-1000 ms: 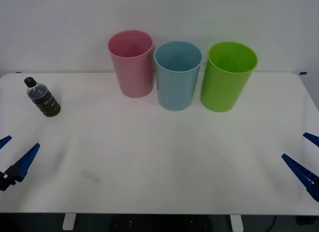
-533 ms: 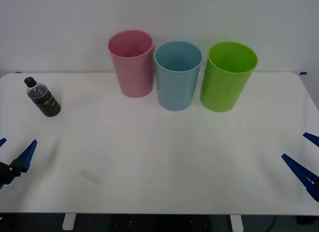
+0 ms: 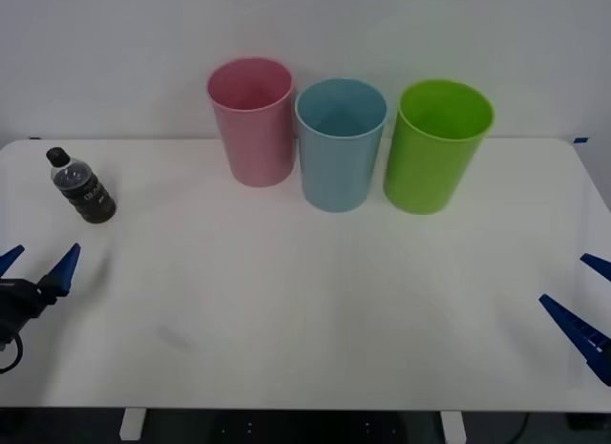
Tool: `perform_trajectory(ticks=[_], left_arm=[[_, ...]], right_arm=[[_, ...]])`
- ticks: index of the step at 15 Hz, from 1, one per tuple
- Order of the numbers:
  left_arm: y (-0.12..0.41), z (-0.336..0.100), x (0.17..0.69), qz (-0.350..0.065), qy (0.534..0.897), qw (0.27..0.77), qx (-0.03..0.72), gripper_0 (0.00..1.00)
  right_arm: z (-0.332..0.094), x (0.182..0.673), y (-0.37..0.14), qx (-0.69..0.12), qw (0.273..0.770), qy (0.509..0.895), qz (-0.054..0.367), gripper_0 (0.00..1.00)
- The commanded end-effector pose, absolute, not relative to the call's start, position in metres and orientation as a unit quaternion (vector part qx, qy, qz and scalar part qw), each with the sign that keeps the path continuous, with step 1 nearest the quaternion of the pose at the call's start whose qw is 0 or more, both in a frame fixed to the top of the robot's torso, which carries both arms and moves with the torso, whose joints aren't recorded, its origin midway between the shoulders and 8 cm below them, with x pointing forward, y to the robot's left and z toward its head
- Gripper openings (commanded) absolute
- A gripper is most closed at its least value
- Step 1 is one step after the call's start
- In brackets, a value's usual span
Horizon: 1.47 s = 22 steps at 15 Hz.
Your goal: Grasp the object on the table and drop it into the matching bin: aluminum can to the light blue bin, PET bottle to the pink bin.
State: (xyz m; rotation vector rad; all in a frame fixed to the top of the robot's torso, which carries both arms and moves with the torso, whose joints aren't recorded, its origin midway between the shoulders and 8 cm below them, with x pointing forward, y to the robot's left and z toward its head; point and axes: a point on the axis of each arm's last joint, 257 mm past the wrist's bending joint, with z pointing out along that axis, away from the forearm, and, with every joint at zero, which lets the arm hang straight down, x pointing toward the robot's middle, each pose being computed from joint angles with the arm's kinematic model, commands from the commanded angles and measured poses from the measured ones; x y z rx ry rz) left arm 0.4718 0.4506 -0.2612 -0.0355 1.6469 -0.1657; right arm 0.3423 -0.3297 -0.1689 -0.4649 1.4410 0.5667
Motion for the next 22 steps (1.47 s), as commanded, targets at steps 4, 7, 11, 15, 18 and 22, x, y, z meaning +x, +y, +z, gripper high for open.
perform_trajectory(ticks=[4, 7, 11, 15, 18, 22], left_arm=[[0.448, -0.266, 0.509, -0.055, 0.738, 0.671, -0.037, 1.00], [0.442, -0.266, 0.532, -0.056, 0.741, 0.668, -0.033, 1.00], [0.444, -0.264, 0.555, -0.041, 0.745, 0.664, -0.035, 1.00], [0.451, -0.262, 0.577, -0.025, 0.751, 0.659, -0.039, 1.00], [0.452, -0.256, 0.592, -0.004, 0.753, 0.656, -0.038, 1.00], [0.448, -0.255, 0.611, 0.003, 0.759, 0.649, -0.039, 1.00]], right_arm=[[-0.169, 0.342, -0.330, -0.208, 0.691, 0.645, 0.253, 1.00], [-0.169, 0.342, -0.330, -0.208, 0.691, 0.645, 0.253, 1.00], [-0.169, 0.342, -0.330, -0.208, 0.691, 0.645, 0.253, 1.00], [-0.169, 0.342, -0.330, -0.208, 0.691, 0.645, 0.253, 1.00], [-0.169, 0.342, -0.330, -0.208, 0.691, 0.645, 0.253, 1.00], [-0.169, 0.342, -0.330, -0.208, 0.691, 0.645, 0.253, 1.00]])
